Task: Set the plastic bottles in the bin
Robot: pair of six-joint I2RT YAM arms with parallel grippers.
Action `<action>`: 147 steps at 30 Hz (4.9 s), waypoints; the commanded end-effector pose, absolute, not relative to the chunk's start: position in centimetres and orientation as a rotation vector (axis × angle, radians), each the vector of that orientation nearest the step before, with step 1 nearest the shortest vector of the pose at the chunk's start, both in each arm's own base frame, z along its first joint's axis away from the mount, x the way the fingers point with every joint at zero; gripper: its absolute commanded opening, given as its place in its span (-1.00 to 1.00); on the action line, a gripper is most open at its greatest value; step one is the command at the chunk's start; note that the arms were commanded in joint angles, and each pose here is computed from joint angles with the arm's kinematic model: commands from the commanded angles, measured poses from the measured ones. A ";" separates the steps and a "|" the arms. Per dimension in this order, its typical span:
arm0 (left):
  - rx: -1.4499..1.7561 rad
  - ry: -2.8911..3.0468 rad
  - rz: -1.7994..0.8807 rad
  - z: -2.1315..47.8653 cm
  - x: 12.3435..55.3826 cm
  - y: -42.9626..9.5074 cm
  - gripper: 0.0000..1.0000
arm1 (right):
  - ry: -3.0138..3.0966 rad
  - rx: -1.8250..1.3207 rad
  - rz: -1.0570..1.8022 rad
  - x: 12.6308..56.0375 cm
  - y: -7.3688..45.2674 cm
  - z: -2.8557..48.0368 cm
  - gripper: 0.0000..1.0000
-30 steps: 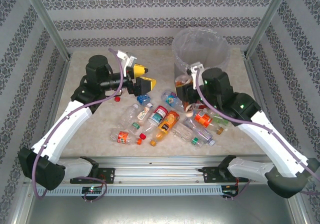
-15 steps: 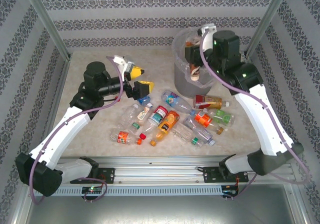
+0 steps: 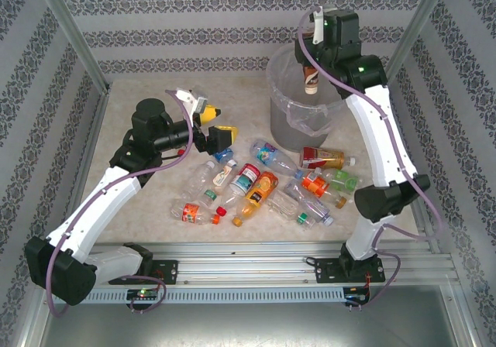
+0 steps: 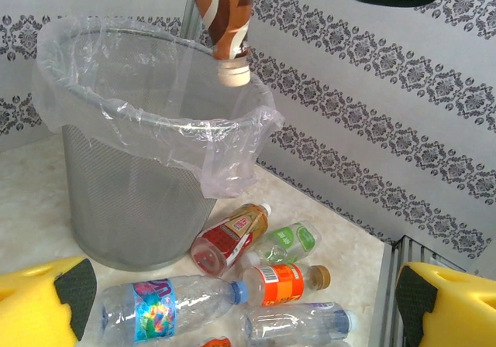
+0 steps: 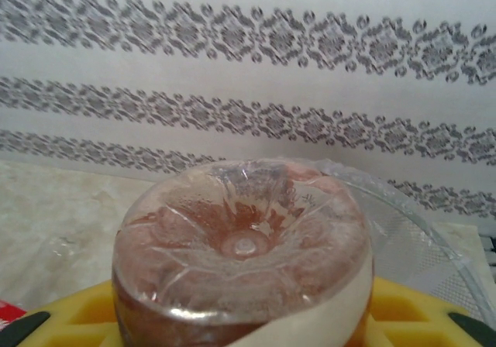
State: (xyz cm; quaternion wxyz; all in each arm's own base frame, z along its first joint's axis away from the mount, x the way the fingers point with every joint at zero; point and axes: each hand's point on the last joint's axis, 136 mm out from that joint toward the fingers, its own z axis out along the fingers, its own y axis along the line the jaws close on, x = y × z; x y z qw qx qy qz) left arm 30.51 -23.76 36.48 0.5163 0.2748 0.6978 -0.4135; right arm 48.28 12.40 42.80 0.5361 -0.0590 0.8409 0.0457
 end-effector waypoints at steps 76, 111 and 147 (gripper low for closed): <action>0.791 1.769 -0.825 31.6 30.6 -26.4 1.00 | 2.654 -0.117 0.159 52.2 9.8 20.7 0.53; 0.961 1.690 -0.818 33.4 27.3 -26.6 1.00 | 2.257 -0.344 0.163 34.3 14.1 34.5 0.47; 1.032 1.801 -0.711 28.9 25.2 -27.2 1.00 | 2.860 -0.548 0.212 19.5 18.4 9.0 0.42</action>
